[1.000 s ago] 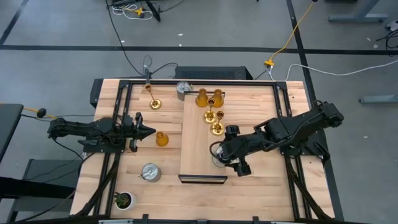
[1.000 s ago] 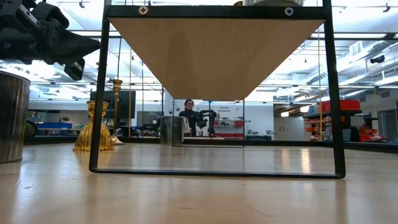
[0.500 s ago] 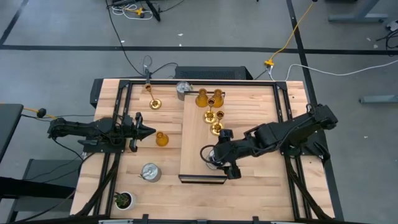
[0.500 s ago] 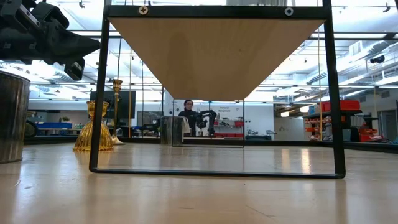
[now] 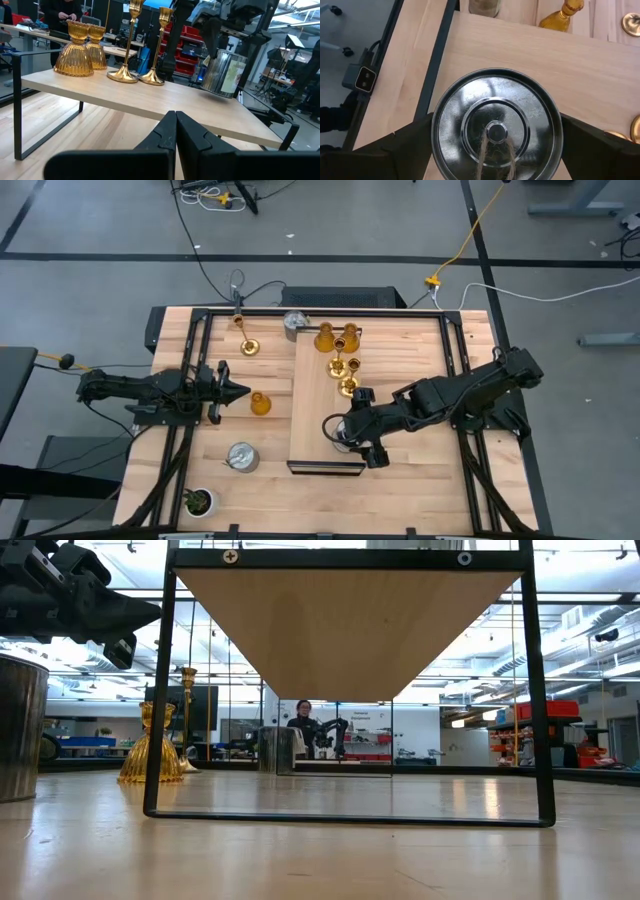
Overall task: Pick & Place candle stick holders
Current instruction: Put the bottom right scented candle on the shelf
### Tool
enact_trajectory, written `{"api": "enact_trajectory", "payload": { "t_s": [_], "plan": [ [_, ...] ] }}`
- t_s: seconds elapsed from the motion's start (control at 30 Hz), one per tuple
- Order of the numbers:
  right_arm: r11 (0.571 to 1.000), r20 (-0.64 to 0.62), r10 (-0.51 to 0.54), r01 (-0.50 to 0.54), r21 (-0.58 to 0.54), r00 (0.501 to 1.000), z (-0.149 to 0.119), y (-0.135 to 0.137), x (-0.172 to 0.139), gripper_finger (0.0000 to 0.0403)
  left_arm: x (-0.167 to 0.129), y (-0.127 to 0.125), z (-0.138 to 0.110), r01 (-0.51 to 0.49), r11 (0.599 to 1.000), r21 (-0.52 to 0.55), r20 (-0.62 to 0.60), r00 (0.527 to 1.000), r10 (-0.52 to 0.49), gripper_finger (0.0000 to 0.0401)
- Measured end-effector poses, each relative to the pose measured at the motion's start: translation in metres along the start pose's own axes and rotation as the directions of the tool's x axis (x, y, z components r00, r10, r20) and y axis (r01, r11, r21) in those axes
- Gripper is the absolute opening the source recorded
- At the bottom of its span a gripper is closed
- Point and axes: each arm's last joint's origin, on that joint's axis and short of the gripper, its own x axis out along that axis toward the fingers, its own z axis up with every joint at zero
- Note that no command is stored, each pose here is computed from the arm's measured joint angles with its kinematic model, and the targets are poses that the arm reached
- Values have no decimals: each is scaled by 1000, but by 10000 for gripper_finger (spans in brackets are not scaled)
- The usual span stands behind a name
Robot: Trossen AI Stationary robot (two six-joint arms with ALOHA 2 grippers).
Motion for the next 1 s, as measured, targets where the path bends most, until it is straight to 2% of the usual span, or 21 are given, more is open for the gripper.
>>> {"api": "enact_trajectory", "payload": {
  "t_s": [0.27, 0.4, 0.63, 0.8, 1.0],
  "plan": [
    [994, 9, 9, -8, -106, 1000, 1, 3, 0, 368, 0, 0, 0, 0, 1000, 0, 0, 1000, 0, 10],
    [986, 23, 56, -52, -159, 998, 1, 10, -1, 368, 0, 0, 0, 0, 1000, 0, 0, 1000, 0, 10],
    [996, 23, 68, -67, -62, 997, 1, 10, -2, 368, 0, 0, 0, 0, 1000, 0, 0, 1000, 0, 10],
    [998, 17, 13, -12, -58, 1000, 0, 8, -2, 368, 0, 0, 0, 0, 1000, 0, 0, 1000, 0, 10],
    [1000, -10, 9, -9, -21, 1000, -2, 8, 0, 368, 0, 0, 0, 0, 1000, 0, 0, 1000, 0, 10]
  ]
}}
